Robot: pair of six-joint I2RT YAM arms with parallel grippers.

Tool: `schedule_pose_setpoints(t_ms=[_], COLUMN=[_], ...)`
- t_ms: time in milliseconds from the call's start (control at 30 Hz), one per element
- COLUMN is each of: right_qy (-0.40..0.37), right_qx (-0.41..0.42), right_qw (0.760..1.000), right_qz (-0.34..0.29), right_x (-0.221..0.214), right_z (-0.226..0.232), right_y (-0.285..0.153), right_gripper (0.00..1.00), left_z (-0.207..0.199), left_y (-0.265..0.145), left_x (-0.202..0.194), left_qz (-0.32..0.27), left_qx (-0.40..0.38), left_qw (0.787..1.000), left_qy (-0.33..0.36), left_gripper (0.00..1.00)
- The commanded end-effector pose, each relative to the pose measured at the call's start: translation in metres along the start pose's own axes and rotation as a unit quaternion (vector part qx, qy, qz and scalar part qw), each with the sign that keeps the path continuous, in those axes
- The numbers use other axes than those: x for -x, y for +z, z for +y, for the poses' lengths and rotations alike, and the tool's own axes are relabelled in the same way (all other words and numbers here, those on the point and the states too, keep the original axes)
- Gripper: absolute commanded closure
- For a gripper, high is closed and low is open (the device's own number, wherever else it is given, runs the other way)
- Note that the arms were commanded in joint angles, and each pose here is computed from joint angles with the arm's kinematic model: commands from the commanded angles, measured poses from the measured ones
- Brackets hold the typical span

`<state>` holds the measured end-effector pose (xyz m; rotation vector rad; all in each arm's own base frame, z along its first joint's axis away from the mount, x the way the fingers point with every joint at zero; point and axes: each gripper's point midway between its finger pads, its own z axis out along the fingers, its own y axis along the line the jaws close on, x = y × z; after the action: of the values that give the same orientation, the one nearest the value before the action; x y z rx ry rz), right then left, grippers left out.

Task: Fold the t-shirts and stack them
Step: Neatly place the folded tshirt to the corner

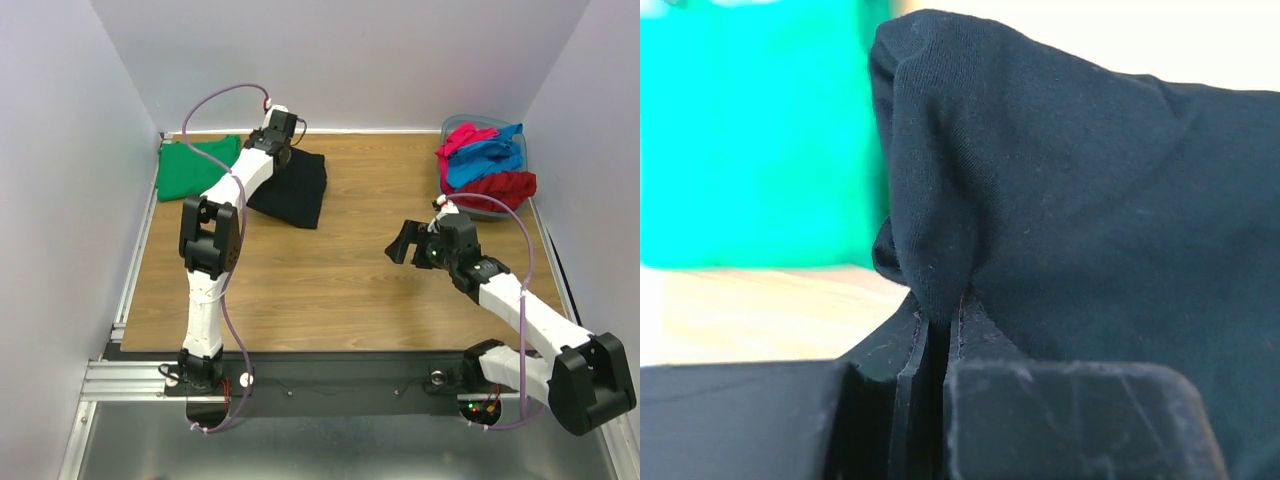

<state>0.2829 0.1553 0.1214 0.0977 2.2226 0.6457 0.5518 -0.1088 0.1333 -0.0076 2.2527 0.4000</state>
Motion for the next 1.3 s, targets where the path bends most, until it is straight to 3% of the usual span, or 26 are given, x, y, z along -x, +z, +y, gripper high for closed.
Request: schedule_pose_setpoints(t_ms=[0,133,567,967,1267], right_qy=[-0.021,-0.027,-0.036,-0.035,-0.033], right_qx=[0.003,0.016,0.023,0.017,0.027], right_qw=[0.999,0.999,0.999,0.999,0.999], right_qz=[-0.031,-0.021,-0.007,0.022,0.022], right_x=[0.022,0.021,0.022,0.014,0.013], right_z=[0.006,0.01,0.013,0.008,0.012], right_y=[0.005,0.011,0.028,0.045,0.042], right_gripper=[0.0,0.0,0.0,0.0,0.0], left_z=[0.056,0.08,0.141,0.156,0.167], left_y=[-0.016,-0.02,-0.018,-0.058,-0.066], left_x=[0.048,0.068,0.13,0.176,0.179], left_qz=[-0.051,-0.07,-0.128,-0.195,-0.202], left_qx=[0.106,0.154,0.229,0.214,0.222], left_qw=[0.99,0.98,0.96,0.955,0.953], left_qy=[0.073,0.106,0.103,0.067,0.044], left_gripper=[1.0,1.0,1.0,1.0,1.0])
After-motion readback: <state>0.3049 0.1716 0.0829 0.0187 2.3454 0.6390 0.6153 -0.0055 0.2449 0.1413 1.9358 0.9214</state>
